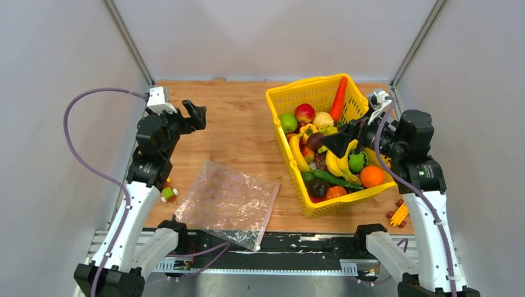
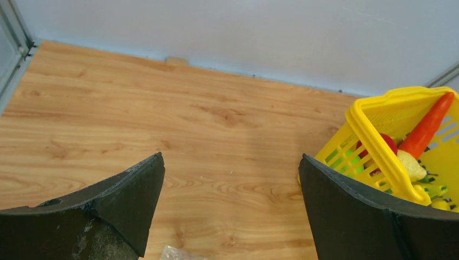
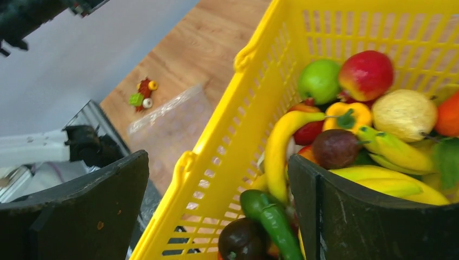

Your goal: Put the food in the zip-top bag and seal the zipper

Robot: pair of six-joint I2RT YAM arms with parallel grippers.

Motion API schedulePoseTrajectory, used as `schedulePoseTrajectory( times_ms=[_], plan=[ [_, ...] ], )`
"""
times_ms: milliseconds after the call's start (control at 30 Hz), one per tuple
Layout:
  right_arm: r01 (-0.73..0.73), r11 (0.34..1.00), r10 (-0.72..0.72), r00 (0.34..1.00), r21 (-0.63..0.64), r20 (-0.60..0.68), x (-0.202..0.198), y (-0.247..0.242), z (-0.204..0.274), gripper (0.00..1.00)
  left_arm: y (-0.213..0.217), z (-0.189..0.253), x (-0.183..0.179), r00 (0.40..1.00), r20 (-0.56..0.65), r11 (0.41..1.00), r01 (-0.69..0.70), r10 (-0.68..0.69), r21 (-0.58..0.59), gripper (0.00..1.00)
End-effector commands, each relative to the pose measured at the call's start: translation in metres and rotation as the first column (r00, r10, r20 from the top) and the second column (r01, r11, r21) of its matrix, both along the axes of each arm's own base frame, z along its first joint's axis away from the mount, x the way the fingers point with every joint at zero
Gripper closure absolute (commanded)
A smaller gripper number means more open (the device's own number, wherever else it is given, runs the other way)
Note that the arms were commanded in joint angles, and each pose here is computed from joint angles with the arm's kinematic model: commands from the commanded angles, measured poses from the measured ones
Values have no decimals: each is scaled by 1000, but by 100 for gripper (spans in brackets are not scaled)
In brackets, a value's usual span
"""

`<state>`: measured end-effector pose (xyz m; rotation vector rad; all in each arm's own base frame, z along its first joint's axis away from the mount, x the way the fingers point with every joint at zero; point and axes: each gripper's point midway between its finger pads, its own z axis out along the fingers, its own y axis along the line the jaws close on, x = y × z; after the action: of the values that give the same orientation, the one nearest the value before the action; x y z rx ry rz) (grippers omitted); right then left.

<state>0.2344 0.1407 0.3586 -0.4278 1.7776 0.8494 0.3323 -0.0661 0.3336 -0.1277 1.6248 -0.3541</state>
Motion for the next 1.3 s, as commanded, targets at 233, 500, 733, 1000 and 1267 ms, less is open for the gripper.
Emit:
schedulePoseTrajectory(
  times_ms=[233, 500, 733, 1000, 1267],
  plan=[
    [-366, 926, 370, 928, -98, 33, -72, 73, 15, 0, 13, 29, -29, 994, 71, 979, -69, 84, -190, 0],
    [-673, 684, 688, 724, -281, -57, -172, 141, -23, 0, -14, 31, -59, 980, 155, 988, 136, -123, -76, 0],
    [-731, 620, 707, 678, -284, -202, -212, 119, -56, 0, -11, 28, -62, 983, 120, 990, 134, -137, 37, 0],
    [-821, 540, 732, 567, -186, -379, -258, 91, -95, 0, -19, 24, -60, 975, 99, 976, 188, -200, 112, 0],
    [-837, 477, 638, 540, -269, -549, -286, 58, -140, 0, -19, 16, -58, 973, 86, 970, 199, -212, 143, 0]
  ],
)
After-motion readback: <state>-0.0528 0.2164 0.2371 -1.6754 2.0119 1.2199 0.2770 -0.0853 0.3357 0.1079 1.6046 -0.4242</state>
